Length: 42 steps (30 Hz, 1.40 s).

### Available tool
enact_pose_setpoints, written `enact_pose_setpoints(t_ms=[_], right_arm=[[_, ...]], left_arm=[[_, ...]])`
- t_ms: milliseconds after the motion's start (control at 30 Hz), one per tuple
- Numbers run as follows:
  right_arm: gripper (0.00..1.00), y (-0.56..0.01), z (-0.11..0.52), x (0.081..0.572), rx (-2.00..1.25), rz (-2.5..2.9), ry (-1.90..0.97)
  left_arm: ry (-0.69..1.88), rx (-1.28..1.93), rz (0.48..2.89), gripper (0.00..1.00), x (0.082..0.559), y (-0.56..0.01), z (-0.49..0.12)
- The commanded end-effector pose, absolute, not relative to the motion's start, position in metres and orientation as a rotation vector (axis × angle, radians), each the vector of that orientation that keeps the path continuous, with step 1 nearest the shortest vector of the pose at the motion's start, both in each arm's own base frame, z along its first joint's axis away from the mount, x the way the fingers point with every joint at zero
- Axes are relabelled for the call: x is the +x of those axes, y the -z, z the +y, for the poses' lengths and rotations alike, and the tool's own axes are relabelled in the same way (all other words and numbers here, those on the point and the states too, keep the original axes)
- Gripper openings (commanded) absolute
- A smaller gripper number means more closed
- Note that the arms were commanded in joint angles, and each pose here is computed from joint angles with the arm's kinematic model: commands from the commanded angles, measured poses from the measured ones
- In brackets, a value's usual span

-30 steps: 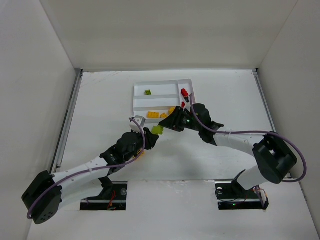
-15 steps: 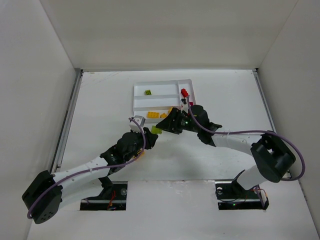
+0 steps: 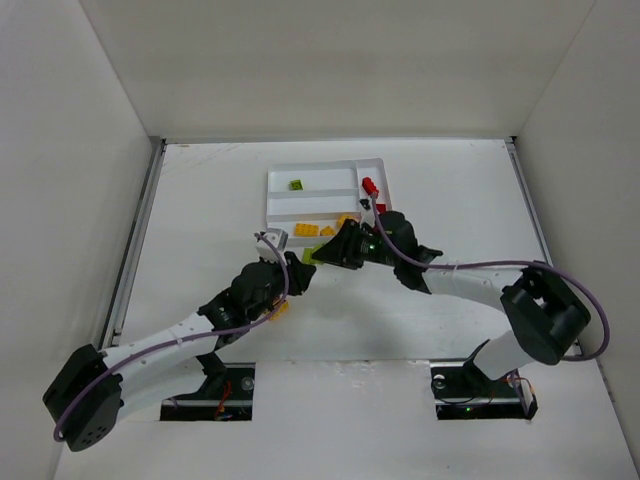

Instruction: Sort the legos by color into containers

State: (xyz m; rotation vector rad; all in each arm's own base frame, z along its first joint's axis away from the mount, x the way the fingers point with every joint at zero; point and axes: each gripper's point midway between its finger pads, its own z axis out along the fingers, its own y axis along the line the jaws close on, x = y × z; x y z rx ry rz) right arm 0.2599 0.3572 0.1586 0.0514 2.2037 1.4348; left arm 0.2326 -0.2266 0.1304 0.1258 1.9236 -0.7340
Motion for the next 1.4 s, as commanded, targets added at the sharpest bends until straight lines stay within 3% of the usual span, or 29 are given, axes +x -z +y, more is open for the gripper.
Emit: enact_pose_setpoints(t_ms=[0, 267, 533, 1367], right_arm=[[0.32, -0.198, 0.337, 0.277, 0.038, 2.059, -1.435], [0.33, -0.215, 0.299, 0.327, 0.105, 2.002, -1.237], [0.34, -0.190, 0.298, 0.397, 0.119, 2.075, -0.911], [0.37, -0.124, 0.336, 0.555, 0.227, 2.175, -0.773]], left_arm=[[0.613, -0.001, 1.882, 0.10, 0.255, -0.145, -0.199], [0.529, -0.221, 1.842, 0.11, 0.279, -0.162, -0.156], [0.550, -0.302, 1.832, 0.13, 0.295, -0.173, -0.148], [0.601, -0.455, 1.864, 0.14, 0.349, -0.150, -0.135]])
